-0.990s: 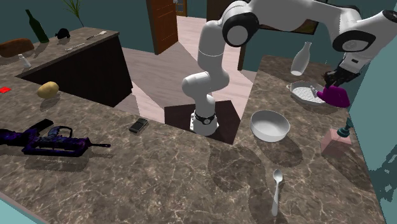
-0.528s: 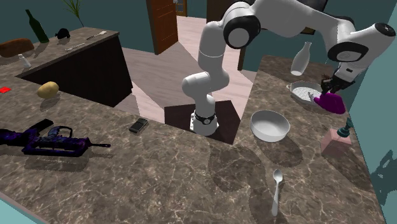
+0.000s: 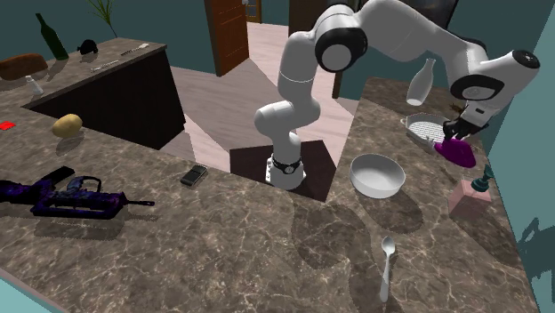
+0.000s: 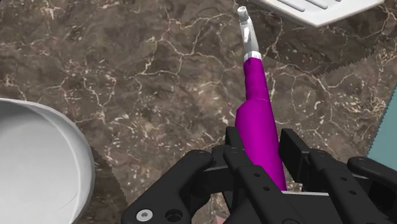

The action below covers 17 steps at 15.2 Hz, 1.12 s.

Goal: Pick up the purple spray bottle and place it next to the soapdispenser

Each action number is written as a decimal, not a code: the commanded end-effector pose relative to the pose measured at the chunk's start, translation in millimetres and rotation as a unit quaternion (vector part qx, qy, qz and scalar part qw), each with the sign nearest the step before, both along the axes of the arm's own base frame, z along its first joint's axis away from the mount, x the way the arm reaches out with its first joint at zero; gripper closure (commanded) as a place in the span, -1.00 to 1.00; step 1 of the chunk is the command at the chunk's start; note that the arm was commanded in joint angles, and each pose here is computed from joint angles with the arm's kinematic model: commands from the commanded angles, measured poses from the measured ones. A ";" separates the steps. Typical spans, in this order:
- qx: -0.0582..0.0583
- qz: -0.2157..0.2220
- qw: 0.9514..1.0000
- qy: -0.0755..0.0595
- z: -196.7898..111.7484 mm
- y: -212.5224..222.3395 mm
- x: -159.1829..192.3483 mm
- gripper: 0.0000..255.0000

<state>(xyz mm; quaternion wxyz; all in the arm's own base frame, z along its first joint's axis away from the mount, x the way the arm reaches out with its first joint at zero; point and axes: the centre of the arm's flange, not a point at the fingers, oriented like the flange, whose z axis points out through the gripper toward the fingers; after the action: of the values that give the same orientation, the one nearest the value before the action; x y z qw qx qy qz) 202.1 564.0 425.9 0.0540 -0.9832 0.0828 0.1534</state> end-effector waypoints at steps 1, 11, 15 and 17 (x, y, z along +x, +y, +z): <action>0.000 0.000 1.000 0.000 -11.1 0.1 0.1 1.00; 0.000 0.000 1.000 0.000 -63.9 0.1 0.1 1.00; 0.000 0.000 1.000 0.000 -78.6 0.1 0.0 1.00; 0.000 0.000 1.000 0.000 -78.6 0.1 0.1 1.00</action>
<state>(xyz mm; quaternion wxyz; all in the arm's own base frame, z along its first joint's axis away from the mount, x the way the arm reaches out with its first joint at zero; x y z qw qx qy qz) 202.3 564.1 347.8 0.0541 -0.9832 0.0829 0.1533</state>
